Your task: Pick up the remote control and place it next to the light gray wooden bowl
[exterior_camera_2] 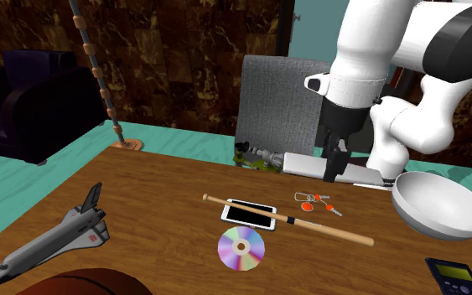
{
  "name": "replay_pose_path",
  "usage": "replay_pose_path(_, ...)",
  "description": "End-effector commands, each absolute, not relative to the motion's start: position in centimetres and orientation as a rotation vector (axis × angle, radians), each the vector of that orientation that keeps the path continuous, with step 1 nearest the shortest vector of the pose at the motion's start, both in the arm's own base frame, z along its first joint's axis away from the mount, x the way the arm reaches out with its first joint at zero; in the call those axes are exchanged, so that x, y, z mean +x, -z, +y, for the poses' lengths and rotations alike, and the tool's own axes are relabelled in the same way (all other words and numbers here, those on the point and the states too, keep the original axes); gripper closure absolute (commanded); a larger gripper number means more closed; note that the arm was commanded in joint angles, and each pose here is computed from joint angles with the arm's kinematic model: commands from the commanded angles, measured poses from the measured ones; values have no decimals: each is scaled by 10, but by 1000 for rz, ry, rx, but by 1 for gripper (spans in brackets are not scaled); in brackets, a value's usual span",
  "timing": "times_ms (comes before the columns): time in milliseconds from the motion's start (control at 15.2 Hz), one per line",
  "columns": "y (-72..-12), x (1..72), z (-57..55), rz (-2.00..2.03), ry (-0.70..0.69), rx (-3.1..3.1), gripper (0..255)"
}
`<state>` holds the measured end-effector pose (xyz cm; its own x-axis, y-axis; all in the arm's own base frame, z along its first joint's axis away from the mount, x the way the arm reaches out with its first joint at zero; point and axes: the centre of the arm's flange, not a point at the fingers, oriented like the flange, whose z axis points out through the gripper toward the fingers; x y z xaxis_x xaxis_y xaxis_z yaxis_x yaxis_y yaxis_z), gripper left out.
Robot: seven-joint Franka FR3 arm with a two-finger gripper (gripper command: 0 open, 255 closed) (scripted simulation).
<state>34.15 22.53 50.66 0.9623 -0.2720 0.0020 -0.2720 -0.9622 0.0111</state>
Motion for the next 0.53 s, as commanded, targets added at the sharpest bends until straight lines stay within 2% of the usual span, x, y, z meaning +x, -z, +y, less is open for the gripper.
replay_pose_path(0, -507, 319, 206, -430, 0, 3102, 255)
replay_pose_path(462, -507, 246, 149, -430, 0, 3102, 255)
